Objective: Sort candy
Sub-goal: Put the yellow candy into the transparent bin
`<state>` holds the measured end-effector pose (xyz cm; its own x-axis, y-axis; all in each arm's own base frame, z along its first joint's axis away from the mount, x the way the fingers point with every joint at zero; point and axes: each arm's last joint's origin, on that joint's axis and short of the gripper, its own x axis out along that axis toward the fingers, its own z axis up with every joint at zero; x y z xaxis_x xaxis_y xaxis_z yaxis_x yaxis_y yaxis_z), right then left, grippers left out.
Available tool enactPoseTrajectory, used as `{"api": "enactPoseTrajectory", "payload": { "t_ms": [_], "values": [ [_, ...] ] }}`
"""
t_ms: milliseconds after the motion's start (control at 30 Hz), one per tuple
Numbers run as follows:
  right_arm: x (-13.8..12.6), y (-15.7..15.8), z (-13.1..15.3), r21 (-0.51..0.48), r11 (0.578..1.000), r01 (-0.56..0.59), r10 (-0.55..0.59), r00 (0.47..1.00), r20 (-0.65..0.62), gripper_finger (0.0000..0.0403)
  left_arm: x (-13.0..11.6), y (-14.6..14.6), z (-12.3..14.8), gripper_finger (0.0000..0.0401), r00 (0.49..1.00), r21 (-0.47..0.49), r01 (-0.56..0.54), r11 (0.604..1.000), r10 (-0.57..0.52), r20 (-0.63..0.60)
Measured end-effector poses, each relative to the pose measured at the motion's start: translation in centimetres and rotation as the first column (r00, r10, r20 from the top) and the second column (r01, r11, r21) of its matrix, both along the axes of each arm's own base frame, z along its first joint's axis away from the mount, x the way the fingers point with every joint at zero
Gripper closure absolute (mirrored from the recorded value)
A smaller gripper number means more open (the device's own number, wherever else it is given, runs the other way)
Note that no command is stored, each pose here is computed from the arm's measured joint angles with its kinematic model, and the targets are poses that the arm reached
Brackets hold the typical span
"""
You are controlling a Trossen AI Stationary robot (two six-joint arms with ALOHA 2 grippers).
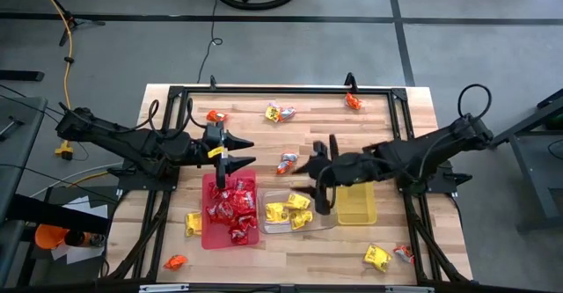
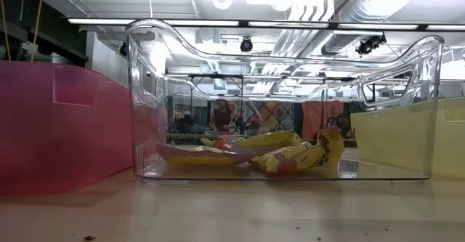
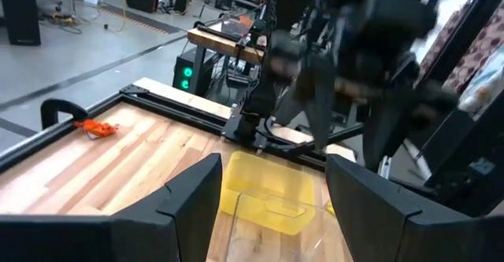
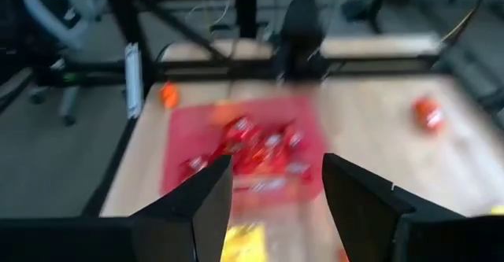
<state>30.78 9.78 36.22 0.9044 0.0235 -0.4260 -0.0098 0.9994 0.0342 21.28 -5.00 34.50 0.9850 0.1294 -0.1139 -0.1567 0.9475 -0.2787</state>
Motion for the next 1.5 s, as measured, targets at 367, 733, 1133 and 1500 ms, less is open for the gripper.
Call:
{"api": "enactPoseTrajectory", "payload": {
  "t_ms": [367,733,1133,1500],
  "values": [
    [0.5,-2.1,0.2,-0.050,0.997,0.056,-0.056,0.998,0.003,0.0210,0.0,0.1,-0.1,0.0185,0.999,0.118,-0.030,0.993,0.034,-0.030],
    [-4.3,-3.6,0.8,0.015,0.989,0.145,-0.145,0.976,0.160,0.0210,-0.1,0.2,-0.3,0.0185,0.998,0.134,-0.027,0.991,0.033,-0.047],
    [-6.2,-4.5,-3.6,0.258,0.951,0.168,-0.241,0.929,0.282,0.0210,-0.8,0.1,-0.9,0.0185,0.991,-0.104,0.003,0.995,-0.016,-0.132],
    [-6.2,-5.0,-4.3,0.291,0.937,0.194,-0.274,0.924,0.265,0.0210,-6.5,-3.3,-2.9,0.0185,0.674,-0.408,-0.072,0.910,-0.257,-0.693]
  ]
}}
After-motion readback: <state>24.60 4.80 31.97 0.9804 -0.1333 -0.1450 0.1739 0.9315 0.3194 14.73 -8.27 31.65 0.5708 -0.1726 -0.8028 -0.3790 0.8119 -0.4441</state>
